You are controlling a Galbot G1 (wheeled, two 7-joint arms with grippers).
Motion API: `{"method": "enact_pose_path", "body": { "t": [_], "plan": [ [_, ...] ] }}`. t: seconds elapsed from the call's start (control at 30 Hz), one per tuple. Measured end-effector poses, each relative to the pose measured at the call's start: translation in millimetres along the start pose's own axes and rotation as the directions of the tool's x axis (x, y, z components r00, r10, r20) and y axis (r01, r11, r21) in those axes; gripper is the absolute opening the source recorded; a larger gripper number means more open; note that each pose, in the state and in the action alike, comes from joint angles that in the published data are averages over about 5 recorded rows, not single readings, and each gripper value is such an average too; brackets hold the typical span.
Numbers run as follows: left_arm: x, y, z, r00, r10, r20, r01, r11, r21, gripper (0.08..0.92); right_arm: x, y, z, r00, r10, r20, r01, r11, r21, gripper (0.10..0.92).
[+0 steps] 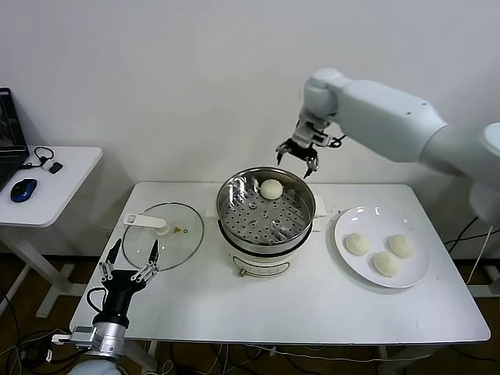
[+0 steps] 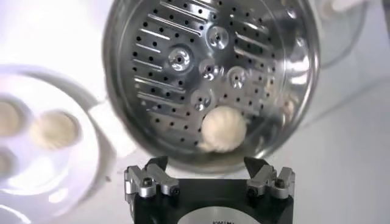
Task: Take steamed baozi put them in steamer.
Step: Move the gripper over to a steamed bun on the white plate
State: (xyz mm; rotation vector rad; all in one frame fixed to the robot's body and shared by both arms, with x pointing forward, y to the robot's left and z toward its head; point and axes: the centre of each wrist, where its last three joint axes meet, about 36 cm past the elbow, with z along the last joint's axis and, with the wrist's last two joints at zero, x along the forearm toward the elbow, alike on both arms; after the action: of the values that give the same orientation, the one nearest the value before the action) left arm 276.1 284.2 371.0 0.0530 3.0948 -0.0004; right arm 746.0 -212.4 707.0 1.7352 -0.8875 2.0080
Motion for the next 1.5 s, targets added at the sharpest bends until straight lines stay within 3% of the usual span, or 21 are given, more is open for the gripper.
{"method": "enact_pose_path", "body": {
  "t": [0.33,0.7,1.07,1.5],
  "plan": [
    [4,-3,-1,1.0000,0.005,-0.001,-0.005,1.000,0.000,0.823,12,97,67,0.999,0.017,0.048,0.003,0.923,-0.385,0.823],
    [7,-3,-3,1.0000,0.004,0.000,-0.004,1.000,-0.001,0.823,-41,198,100,0.994,-0.034,0.103,0.090,0.790,-0.607,0.823],
    [5,-4,-1,1.0000,-0.002,-0.002,0.002,1.000,-0.003,0.823,-109,238,93,0.986,-0.080,0.144,0.156,0.732,-0.663,0.823],
    [6,-2,4,0.9999,-0.006,-0.012,0.006,1.000,-0.003,0.823,-167,254,84,0.983,-0.084,0.166,0.177,0.700,-0.692,0.823]
  ]
}}
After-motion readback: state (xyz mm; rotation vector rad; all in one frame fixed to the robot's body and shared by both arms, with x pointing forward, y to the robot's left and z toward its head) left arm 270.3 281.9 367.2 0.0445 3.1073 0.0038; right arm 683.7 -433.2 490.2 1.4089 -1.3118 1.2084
